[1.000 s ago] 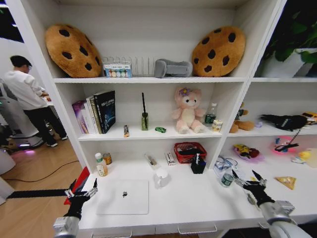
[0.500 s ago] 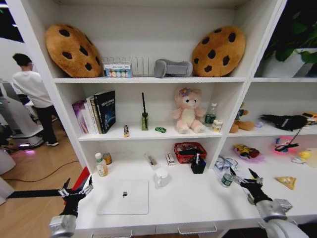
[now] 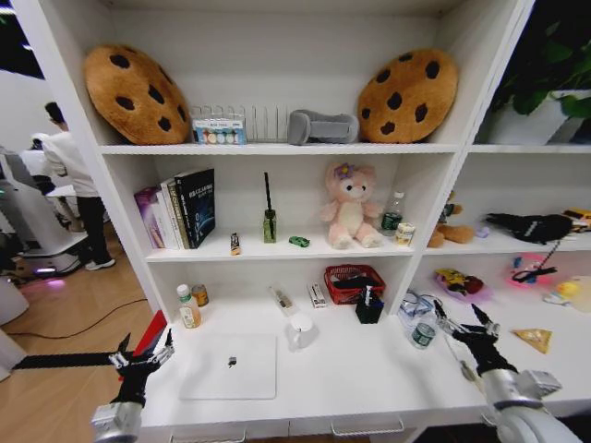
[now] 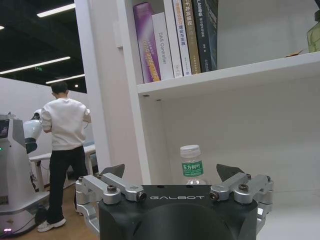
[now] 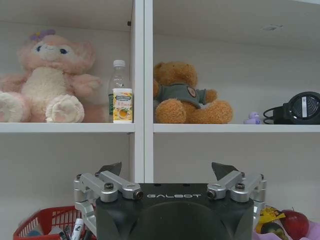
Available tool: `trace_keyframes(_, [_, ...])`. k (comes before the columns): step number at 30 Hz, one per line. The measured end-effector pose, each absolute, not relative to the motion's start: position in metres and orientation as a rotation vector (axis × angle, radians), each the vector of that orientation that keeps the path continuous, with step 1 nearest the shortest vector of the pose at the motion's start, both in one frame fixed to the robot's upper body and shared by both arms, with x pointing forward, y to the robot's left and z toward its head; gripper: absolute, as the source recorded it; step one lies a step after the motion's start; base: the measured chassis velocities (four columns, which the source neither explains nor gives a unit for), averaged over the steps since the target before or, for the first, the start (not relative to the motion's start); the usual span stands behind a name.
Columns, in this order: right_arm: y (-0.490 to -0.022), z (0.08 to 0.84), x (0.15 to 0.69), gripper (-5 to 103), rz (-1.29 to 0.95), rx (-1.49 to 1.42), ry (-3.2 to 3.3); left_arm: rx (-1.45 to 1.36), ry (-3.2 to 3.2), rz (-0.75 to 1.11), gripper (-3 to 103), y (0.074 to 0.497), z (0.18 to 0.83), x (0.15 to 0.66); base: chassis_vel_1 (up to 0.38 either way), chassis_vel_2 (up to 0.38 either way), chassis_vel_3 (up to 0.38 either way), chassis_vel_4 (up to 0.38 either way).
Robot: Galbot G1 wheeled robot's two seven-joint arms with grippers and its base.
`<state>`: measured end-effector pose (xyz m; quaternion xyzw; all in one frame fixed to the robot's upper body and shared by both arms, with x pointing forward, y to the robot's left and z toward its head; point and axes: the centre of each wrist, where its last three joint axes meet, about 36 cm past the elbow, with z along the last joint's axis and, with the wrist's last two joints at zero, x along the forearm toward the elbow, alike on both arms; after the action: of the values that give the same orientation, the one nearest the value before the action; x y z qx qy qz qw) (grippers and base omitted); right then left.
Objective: Organize the objects on the table.
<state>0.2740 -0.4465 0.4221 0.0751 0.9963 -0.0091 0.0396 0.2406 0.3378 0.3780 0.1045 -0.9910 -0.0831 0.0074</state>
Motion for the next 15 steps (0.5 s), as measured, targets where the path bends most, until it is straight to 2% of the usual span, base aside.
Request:
trace_keyframes(7, [-0.4452,0.4201,0.2749,99,-0.019,0.226,3.056,0.321,-3.097,-0.260,100,0.3373,0.3772,0.2407,-0.137,-0.114,0.130,0.122])
trace_keyframes(15, [-0.4417,0.4171,0.2770,100,-0.009,0.214,3.054,0.310,-3.095,-0.264,100,0.3378,0.3758,0.2413,-0.211,-0.218,0.212,0.197])
